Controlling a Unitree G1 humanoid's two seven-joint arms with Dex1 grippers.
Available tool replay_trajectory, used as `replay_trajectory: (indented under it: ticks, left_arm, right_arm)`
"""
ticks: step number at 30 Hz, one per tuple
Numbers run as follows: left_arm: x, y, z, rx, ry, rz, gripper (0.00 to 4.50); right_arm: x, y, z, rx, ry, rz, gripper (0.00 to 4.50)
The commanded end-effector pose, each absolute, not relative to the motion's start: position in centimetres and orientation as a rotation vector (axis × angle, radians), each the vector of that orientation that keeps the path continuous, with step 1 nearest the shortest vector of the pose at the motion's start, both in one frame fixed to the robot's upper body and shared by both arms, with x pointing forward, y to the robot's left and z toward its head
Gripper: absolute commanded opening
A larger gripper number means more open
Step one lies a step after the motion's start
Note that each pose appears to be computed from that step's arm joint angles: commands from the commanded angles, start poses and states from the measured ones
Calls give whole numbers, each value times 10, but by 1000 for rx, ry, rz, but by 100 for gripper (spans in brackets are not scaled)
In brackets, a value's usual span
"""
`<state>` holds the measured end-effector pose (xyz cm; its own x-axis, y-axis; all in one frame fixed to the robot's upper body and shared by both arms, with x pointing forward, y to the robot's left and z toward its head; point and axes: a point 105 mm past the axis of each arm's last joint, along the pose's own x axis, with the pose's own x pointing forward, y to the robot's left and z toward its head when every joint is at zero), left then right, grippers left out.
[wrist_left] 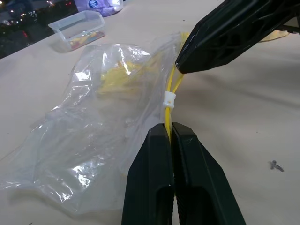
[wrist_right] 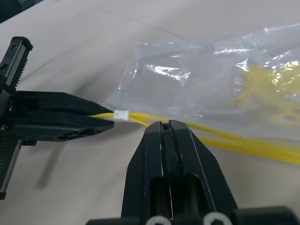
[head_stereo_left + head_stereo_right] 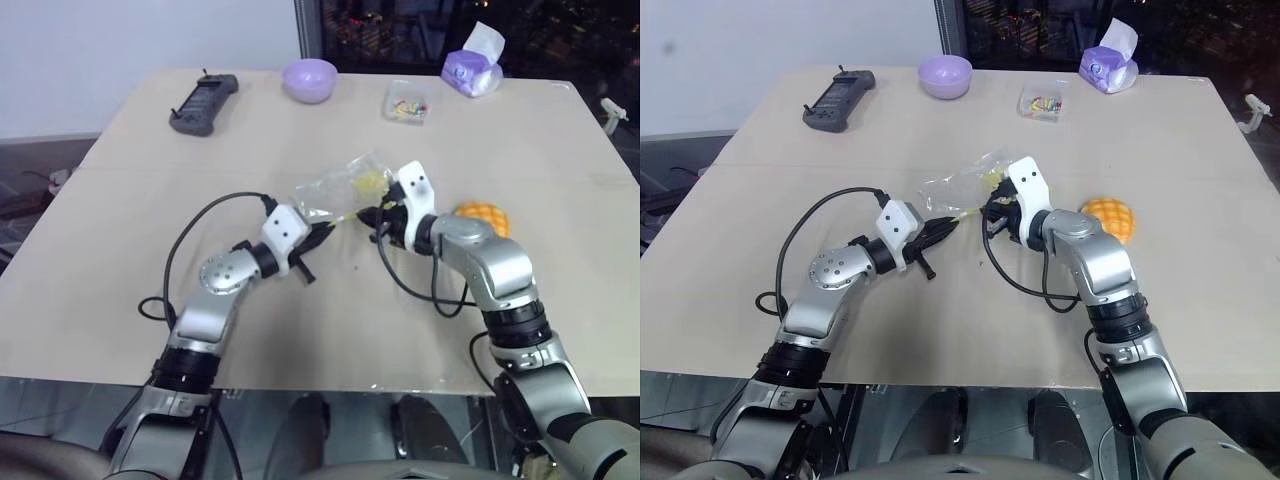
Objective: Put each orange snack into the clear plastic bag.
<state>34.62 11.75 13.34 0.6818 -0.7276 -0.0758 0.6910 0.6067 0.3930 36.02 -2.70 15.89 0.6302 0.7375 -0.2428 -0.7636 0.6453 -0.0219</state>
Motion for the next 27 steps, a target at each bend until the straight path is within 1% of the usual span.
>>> replay_trajectory:
  ticks: [1,7,16,19,21,23,25,27]
  left_arm:
    - [342,114,145,406,-150,-831,0]
    - [340,112,147,393,-162,-842,0]
    - [334,105,145,400,-163,-916,0]
    - [333,104,145,400,-160,-931,0]
    - [332,103,145,403,-158,-949,0]
    - [332,102,144,403,-158,-964,0]
    - [331,101,144,400,-158,-976,0]
    - [331,100,144,399,-159,-987,0]
  right_arm:
    - [361,-26,169,-125,173,859,5]
    - [363,-25,165,-112,198,844,5]
    - [370,-24,162,-104,208,802,5]
    - [373,-25,161,-142,191,777,5]
    - [376,-27,153,-307,152,755,5]
    - [378,-32,138,-504,128,742,5]
    - [381,-34,129,-622,93,742,5]
    - [383,-33,125,-725,20,750,5]
